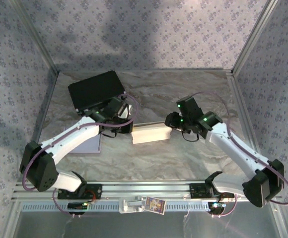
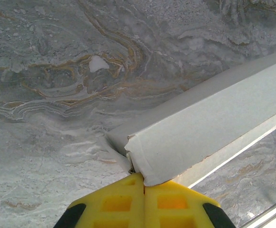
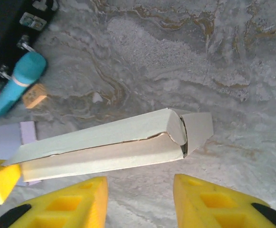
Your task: Fold the paper box
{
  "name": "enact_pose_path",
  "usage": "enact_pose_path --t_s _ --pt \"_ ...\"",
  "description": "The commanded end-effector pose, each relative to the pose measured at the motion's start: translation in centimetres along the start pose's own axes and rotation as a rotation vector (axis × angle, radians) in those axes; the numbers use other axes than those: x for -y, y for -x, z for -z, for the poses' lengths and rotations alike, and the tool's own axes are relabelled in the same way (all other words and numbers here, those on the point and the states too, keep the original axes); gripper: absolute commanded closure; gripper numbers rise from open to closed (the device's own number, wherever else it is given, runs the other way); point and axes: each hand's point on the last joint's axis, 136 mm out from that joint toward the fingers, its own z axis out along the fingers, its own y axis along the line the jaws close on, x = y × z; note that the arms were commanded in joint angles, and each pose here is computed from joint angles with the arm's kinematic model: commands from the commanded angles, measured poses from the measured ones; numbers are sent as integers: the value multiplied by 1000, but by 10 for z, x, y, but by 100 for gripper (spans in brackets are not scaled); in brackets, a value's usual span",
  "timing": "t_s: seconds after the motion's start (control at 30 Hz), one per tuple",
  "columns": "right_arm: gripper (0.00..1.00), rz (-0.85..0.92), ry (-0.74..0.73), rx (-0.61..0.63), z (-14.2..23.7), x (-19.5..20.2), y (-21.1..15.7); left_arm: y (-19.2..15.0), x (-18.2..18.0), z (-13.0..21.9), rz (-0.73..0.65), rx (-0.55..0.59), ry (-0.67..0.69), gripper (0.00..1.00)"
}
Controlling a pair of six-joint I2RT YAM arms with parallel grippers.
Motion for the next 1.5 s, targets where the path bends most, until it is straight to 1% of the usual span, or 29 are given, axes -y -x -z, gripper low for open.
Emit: enact_pose_path --t_s 0.0,0.07,0.17,0.3,0.33,0.43,0.63,0.9,1.0,1.13,1.27,1.47 --pt "53 -267 -11 -21 3 5 -2 -42 -20 -17 19 -163 88 100" --pt "51 -345 -19 -41 3 7 -4 -43 -19 -18 14 -164 89 100" --pt "38 -449 -20 -46 1 9 -4 -42 -19 -17 8 -161 95 100" --pt "34 -632 -8 -87 -11 17 -10 -42 -18 -17 4 -161 97 100" --pt "32 -664 6 -90 -16 18 -9 -42 -18 -17 1 -162 97 100" --pt "32 -732 23 -115 -27 20 -12 -42 -18 -18 1 -160 98 100" --pt "35 -776 27 -113 -40 25 -11 -41 -16 -18 -5 -158 93 100" --pt "44 -781 34 -113 -42 25 -7 -39 -15 -15 -19 -147 95 100" --pt "41 -760 63 -75 -35 20 5 -38 -14 -14 -22 -145 97 100" --pt "37 -670 95 1 -15 5 27 -37 -14 -15 -24 -144 101 100" --pt "35 -680 101 1 -16 3 28 -35 -15 -14 -24 -140 108 100" --pt "33 -749 71 -60 -33 16 12 -35 -14 -16 -26 -144 108 100"
